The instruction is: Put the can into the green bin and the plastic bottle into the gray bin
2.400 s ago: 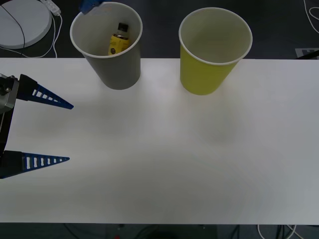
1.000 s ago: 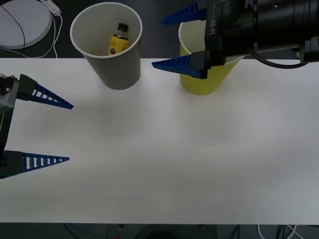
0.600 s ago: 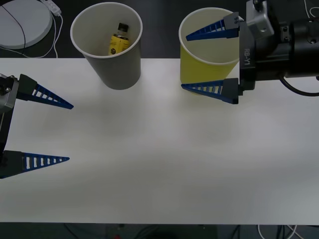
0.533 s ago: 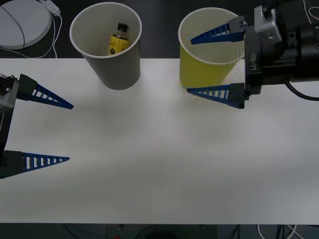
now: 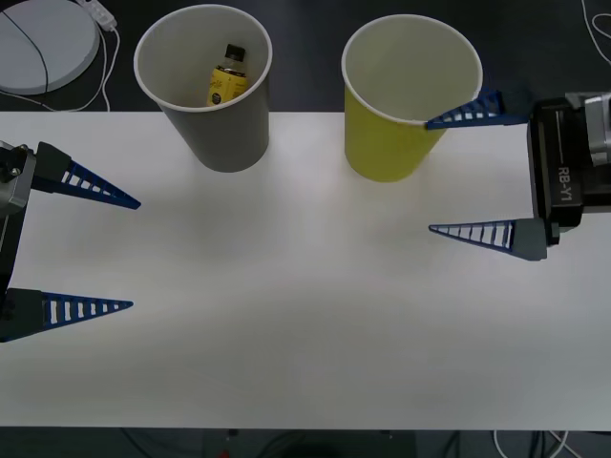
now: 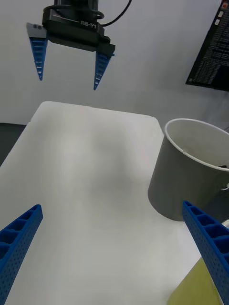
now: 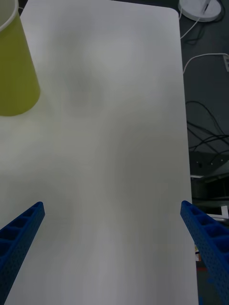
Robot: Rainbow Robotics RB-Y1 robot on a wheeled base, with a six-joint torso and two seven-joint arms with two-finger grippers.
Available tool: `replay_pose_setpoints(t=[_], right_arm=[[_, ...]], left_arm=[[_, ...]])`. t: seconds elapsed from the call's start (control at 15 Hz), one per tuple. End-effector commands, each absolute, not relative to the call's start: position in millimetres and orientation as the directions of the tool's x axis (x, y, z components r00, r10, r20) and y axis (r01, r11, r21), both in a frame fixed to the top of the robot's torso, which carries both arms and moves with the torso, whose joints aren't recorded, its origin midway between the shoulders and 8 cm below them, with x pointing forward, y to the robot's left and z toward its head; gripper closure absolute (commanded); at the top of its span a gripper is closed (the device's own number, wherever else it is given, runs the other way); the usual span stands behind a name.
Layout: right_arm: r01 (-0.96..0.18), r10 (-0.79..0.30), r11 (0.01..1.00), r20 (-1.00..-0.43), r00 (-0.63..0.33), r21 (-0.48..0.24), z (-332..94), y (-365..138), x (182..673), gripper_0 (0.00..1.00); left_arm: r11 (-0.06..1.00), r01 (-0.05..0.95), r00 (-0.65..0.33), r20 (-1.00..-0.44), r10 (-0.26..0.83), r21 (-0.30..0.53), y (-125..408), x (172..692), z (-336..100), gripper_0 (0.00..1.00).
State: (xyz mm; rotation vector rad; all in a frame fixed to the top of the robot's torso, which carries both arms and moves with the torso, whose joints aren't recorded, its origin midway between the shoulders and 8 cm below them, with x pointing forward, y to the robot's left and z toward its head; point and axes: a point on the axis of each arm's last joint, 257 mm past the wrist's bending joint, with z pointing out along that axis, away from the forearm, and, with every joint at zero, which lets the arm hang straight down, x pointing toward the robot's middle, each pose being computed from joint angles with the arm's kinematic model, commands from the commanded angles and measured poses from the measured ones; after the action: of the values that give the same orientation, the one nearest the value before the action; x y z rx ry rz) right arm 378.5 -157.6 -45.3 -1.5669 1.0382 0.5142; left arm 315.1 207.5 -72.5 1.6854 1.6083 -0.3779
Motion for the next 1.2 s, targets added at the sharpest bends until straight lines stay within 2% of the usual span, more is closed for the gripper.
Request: replay_pose_setpoints(t=[0.07,0.27,0.73,0.93,1.2], right_arm=[[-0.818,-0.325,0.002,-0.774,0.544,-0.575,-56.5,-173.0,367.7,0.0],[-0.836,-0.337,-0.007,-0.786,0.518,-0.549,-70.4,-193.5,350.6,0.0],[-0.854,-0.441,-0.018,-0.763,0.473,-0.519,-91.6,-232.2,323.2,0.0],[-0.864,-0.497,0.002,-0.75,0.436,-0.503,-93.8,-239.3,309.9,0.0],[-0.878,-0.513,0.032,-0.762,0.395,-0.477,-95.4,-237.2,294.6,0.0]], left_arm=[[0.084,0.945,0.162,-0.675,0.719,0.316,207.5,315.1,-72.5,0.0],[0.084,0.945,0.162,-0.675,0.719,0.316,207.5,315.1,-72.5,0.0],[0.084,0.945,0.162,-0.675,0.719,0.316,207.5,315.1,-72.5,0.0],[0.084,0.945,0.162,-0.675,0.719,0.316,207.5,315.1,-72.5,0.0],[0.084,0.945,0.162,-0.675,0.719,0.316,207.5,315.1,-72.5,0.0]])
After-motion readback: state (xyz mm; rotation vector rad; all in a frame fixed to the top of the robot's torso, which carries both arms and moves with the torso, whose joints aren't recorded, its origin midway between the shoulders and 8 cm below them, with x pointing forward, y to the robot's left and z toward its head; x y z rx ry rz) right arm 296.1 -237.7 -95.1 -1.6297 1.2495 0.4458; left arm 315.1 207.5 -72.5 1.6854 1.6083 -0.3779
